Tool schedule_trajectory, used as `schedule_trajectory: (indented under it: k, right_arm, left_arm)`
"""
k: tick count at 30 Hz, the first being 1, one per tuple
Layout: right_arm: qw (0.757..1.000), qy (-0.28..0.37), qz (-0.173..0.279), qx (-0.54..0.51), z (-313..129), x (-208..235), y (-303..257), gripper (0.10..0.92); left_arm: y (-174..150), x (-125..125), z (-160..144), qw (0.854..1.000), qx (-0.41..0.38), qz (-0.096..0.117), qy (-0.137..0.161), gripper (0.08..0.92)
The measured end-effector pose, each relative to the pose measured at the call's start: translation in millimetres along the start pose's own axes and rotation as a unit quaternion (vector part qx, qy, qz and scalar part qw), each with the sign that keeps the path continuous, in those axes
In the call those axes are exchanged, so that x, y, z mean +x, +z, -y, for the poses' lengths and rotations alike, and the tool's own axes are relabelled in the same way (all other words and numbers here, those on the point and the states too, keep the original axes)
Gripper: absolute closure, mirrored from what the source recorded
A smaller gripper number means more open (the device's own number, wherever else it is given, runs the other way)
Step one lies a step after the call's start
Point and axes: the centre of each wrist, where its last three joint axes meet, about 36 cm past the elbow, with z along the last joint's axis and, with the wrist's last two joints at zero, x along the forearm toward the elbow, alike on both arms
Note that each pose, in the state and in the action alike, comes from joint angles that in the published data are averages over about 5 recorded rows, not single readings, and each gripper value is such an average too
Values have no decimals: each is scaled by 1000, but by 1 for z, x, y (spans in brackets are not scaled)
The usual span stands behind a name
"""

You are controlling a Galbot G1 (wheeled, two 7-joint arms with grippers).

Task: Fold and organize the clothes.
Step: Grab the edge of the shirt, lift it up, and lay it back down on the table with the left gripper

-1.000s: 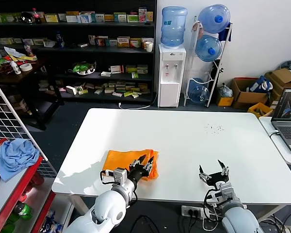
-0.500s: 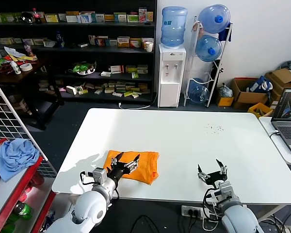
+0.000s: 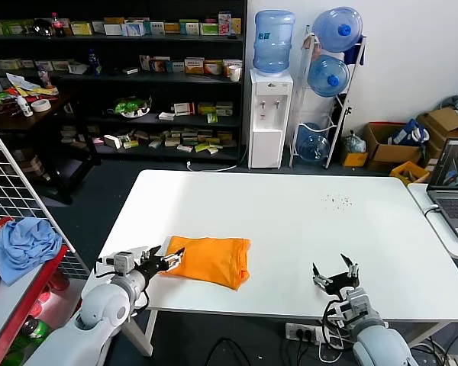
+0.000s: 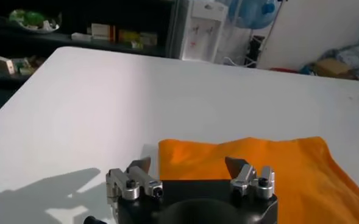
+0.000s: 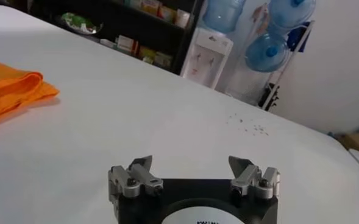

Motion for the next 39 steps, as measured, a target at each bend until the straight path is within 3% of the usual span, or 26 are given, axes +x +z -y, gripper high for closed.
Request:
schedule_trajectory:
  k: [7,16,31,39]
  right_arm:
    - [1000,-1,-1,1,0,0,0,200]
    - [1000,0,-1,1,1,-2,-2,200]
    - [1000,-1,3,-2,1,-3,-8,200]
    - [1000,-2,7,-4,0,-2,-11,200]
  left_arm:
    - [0,-8,-16,1000,16,-23,11,177]
    - [0,-19,-20,999,27,-33,23,203]
    - [6,-22,-16,998,29,-42,36,622]
    - [6,-17,-14,999,28,-33,32,836]
